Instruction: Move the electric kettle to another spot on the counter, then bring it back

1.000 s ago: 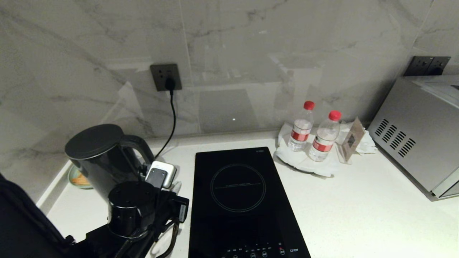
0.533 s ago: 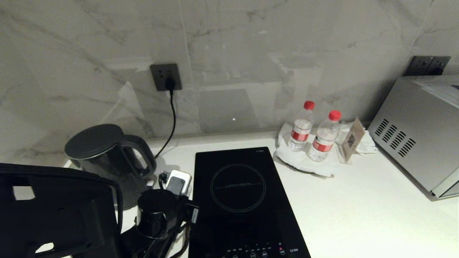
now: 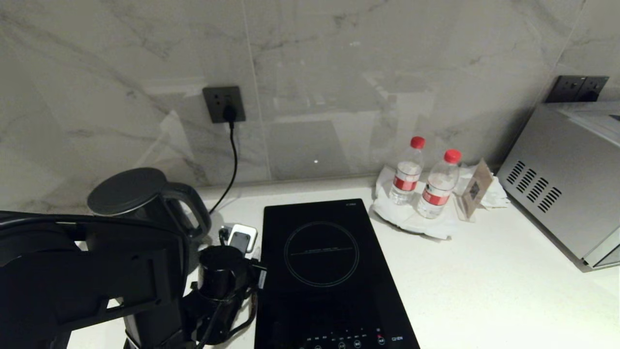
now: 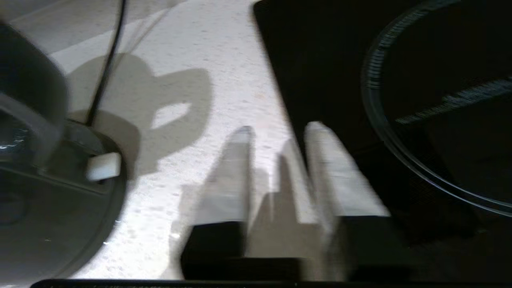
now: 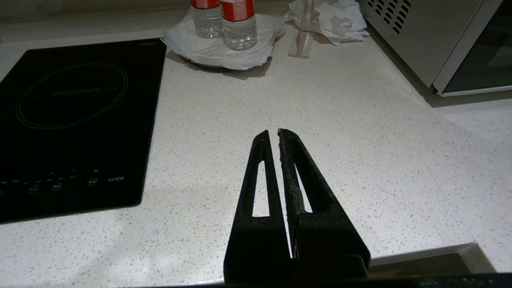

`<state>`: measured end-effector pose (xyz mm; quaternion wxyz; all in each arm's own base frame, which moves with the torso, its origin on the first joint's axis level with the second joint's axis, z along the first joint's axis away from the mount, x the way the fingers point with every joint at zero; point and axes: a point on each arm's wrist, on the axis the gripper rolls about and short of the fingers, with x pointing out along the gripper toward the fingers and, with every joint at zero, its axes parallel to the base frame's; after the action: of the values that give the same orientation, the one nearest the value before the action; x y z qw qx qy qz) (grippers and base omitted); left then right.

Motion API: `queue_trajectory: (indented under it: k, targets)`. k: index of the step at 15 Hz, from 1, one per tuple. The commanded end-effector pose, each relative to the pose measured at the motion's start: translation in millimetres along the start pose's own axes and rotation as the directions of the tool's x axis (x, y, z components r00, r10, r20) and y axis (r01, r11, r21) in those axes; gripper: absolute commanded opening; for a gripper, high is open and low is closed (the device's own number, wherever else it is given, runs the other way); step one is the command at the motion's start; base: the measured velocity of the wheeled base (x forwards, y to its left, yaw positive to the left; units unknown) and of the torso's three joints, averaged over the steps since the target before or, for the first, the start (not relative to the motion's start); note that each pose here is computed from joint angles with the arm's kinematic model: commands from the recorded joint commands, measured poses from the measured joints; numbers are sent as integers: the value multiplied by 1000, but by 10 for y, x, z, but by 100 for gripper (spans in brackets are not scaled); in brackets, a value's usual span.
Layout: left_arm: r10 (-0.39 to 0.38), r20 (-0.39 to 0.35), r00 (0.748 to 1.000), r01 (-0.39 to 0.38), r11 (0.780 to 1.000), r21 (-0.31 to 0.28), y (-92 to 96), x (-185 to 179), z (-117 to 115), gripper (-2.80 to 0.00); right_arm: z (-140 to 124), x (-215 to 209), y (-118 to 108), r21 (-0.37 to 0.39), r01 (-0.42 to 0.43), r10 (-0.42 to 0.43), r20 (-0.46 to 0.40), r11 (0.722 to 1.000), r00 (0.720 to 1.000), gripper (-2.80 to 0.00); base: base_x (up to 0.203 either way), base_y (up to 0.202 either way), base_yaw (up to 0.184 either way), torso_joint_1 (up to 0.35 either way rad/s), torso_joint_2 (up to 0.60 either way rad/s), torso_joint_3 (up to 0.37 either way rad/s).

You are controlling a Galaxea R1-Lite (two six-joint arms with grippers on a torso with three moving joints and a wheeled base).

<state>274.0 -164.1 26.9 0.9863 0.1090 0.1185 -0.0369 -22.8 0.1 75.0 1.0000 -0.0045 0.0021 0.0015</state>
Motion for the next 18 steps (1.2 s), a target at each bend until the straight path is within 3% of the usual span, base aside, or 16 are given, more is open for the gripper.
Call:
queue_trajectory:
  k: [1, 8, 18]
  targets:
    - [29, 0, 1000, -29, 1000, -11, 81, 67, -15, 0, 0, 0, 0, 0, 0, 0, 0, 1000, 1000, -280, 0, 0, 0, 0, 0, 0]
    - [51, -50, 997, -51, 999, 4, 105, 176, -205, 0, 0, 0, 0, 0, 0, 0, 0, 1000, 1000, -280, 0, 0, 0, 0, 0, 0]
    - [128, -34, 991, -130, 991, -34, 319, 380, -217, 0, 0, 0, 0, 0, 0, 0, 0, 1000, 1000, -280, 0, 0, 0, 0, 0, 0]
